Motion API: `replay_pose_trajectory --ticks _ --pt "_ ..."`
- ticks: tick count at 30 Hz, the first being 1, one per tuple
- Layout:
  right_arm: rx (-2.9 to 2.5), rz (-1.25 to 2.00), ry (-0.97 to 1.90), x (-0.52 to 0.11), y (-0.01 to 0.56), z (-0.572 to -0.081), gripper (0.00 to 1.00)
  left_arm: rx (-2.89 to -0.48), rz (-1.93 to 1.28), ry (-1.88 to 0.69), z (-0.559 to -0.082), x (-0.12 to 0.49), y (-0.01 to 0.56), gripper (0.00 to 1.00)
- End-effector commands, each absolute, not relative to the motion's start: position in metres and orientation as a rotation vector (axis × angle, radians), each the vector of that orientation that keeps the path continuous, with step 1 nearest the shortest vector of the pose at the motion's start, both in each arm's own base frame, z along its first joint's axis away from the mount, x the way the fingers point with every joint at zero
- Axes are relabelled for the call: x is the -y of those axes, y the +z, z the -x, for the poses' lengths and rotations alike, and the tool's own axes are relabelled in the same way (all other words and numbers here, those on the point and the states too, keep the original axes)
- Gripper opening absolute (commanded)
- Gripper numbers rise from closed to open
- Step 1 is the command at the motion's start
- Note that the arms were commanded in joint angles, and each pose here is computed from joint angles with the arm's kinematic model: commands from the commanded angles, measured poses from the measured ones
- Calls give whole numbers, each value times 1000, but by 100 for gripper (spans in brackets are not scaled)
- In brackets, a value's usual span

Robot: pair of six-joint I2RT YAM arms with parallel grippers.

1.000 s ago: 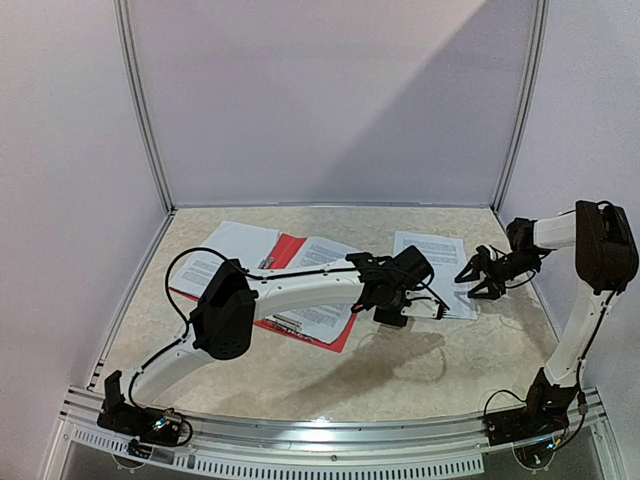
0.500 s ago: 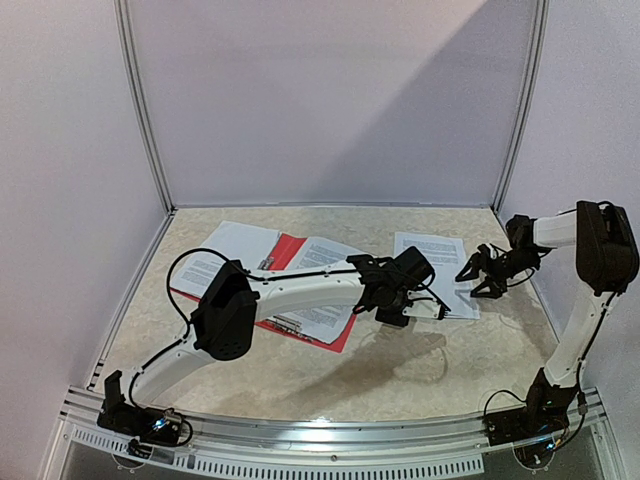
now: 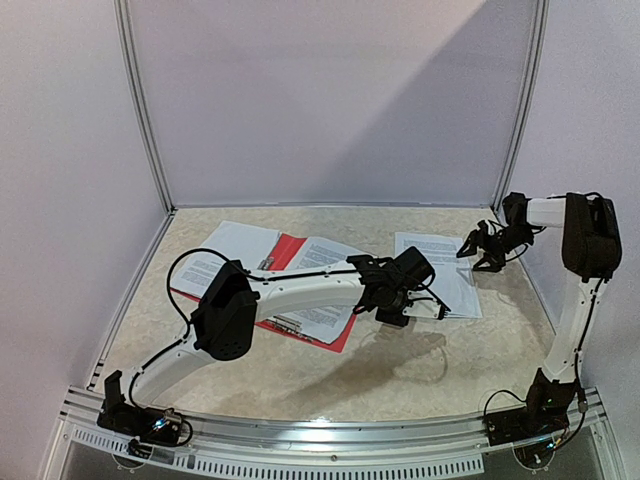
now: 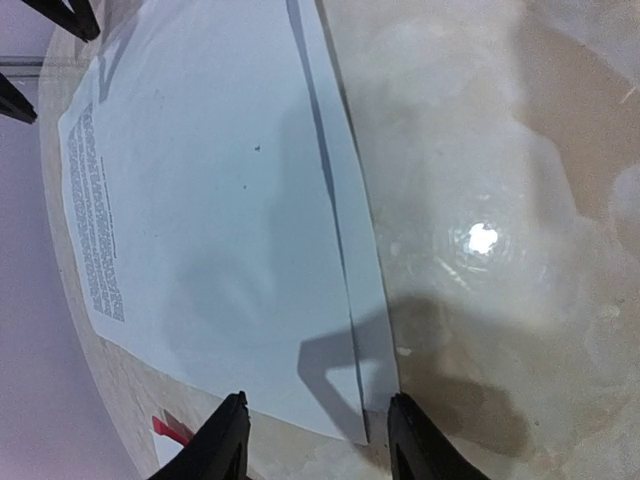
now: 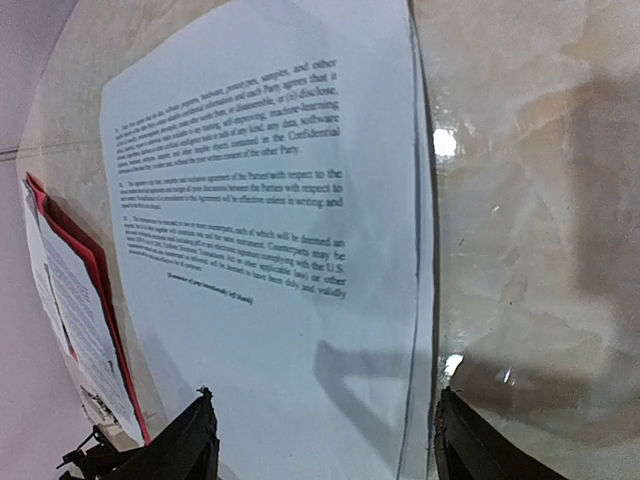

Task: Put the files into the folder
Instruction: Pick up the file from the center of the board.

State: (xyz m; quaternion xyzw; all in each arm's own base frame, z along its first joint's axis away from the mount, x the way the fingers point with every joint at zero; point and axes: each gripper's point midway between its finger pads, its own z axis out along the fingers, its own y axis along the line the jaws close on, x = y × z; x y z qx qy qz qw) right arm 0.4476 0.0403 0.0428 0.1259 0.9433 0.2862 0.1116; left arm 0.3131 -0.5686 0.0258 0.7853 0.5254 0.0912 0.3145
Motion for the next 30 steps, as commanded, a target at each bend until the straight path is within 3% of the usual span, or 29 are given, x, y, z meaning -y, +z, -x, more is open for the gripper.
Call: replay_pose_trajectory --ticks 1,4,15,23,27,30 --pt "-2856 -408 765 -32 22 -440 75 -1386 -2123 260 -306 565 -4 48" --pt "-2889 -411 731 -29 15 -432 75 -1387 -2124 261 -307 565 -5 48" --pt "-2750 -360 1212 -78 36 -403 72 -1374 -2136 253 -305 567 -7 49" --pt "-2710 -375 1315 -88 40 -387 71 -1313 -2148 282 -309 572 -16 50" --pt "-2674 -387 1359 -92 45 -384 67 -1319 -2145 287 -308 571 -14 41" --pt "-2658 -389 1385 -95 49 -381 66 -1316 -2147 296 -308 571 -13 21"
